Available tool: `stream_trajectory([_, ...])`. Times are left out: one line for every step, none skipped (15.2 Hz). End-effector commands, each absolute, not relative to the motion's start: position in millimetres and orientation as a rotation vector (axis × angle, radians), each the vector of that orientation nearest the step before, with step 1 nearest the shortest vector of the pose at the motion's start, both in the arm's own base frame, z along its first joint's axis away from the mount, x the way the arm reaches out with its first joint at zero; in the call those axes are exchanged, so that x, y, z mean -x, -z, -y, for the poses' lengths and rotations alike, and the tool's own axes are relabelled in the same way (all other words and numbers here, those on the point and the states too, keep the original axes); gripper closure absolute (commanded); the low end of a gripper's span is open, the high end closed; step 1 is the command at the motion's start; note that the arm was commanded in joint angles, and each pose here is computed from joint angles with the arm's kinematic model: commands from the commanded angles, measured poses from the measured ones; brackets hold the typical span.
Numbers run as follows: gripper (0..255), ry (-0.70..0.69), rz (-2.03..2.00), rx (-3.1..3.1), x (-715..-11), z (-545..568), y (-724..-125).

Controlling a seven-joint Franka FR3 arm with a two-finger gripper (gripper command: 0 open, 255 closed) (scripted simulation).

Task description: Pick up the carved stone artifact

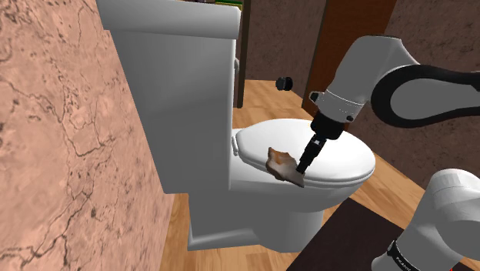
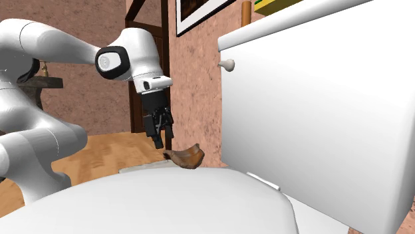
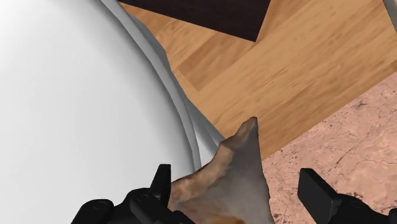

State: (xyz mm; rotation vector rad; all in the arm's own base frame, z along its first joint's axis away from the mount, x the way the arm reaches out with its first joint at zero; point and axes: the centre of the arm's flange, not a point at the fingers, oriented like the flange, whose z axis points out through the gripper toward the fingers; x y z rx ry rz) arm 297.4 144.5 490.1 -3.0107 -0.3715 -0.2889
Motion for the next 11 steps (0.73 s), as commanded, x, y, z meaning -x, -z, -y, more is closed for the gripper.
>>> stream_trajectory([0, 0.297, 0.382, 3.005, -296, -153, -476])
stream_trajectory([0, 0.297, 0.382, 3.005, -296, -153, -471])
stream_trajectory([0, 0.297, 0.382, 3.005, -296, -153, -465])
stream_trajectory([0, 0.297, 0.382, 3.005, -296, -153, -460])
stream_trajectory([0, 0.297, 0.382, 3.005, -296, -153, -455])
stream_trajectory([0, 0.297, 0.382, 3.005, -296, -153, -450])
stream_trajectory([0, 0.297, 0.382, 3.005, -296, -153, -444])
stream_trajectory([0, 0.297, 0.382, 3.005, -296, -153, -441])
stream_trajectory([0, 0.297, 0.382, 3.005, -296, -153, -441])
stream_trajectory([255, 0.297, 0.382, 3.005, -296, -154, -442])
stream_trajectory([255, 0.297, 0.382, 3.005, -296, -154, -442])
